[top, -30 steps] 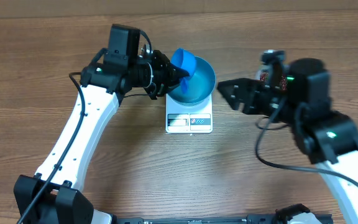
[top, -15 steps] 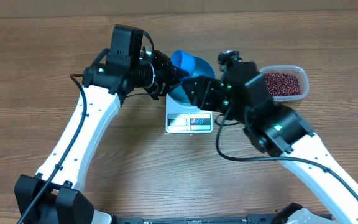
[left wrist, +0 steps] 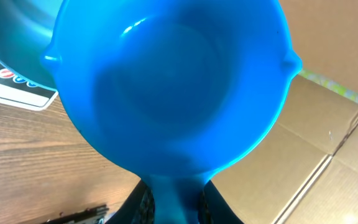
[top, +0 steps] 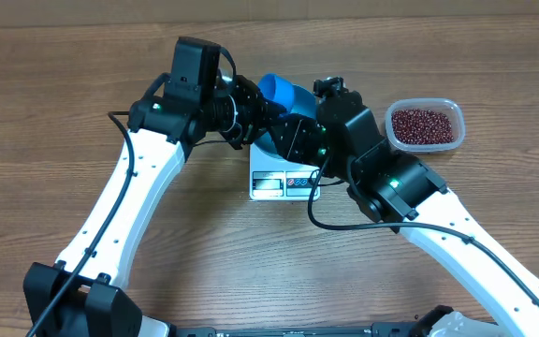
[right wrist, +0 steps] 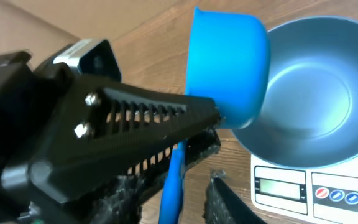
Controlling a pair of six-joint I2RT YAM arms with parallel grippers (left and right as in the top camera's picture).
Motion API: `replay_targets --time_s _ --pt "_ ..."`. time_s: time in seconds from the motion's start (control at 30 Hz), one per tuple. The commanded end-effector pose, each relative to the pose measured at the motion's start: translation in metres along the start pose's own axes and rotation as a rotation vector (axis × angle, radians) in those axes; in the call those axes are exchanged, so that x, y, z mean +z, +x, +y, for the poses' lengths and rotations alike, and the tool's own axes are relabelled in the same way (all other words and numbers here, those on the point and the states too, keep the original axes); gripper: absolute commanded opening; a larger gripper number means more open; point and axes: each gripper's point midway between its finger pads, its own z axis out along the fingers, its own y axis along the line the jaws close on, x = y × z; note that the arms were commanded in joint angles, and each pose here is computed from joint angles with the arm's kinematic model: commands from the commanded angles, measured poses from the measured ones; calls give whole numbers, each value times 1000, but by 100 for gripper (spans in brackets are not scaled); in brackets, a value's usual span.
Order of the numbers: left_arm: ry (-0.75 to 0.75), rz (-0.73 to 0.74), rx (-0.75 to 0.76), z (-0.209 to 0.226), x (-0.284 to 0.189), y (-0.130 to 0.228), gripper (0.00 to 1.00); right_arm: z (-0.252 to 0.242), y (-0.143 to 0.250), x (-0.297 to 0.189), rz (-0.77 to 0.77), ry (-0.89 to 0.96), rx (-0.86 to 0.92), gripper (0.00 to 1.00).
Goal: Scoop item into bowl and weigh 150g on scale
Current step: 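Grasp the scoop handle with the right gripper from the left gripper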
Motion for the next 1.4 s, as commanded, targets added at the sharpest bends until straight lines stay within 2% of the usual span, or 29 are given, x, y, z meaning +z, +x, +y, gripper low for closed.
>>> replay_targets --time_s 0.0,0.1,0.2,0.37,0.53,0.73,0.93,1.23,1.37 --pt "25 7 26 -12 -3 11 4 5 -9 0 -30 2 -2 29" --pt "25 8 26 -12 -3 11 5 5 -11 0 -42 4 -3 25" --pt "25 8 26 -11 -3 11 4 4 -13 0 -52 11 -3 16" --pt "27 18 26 -12 -3 13 4 1 -16 0 -69 27 -3 14" --pt "30 35 26 -12 -3 16 4 -2 -19 -1 -87 42 -3 7" --pt "35 62 26 -13 -3 20 4 -2 -19 -1 -88 43 -3 14" --pt "36 67 26 -13 -3 21 4 0 -21 -1 -96 35 -3 15" --pt "36 69 26 -13 -4 21 5 -2 -21 -1 -98 47 -10 4" --pt "36 67 27 -13 -4 21 8 -5 -18 -1 -86 62 -44 4"
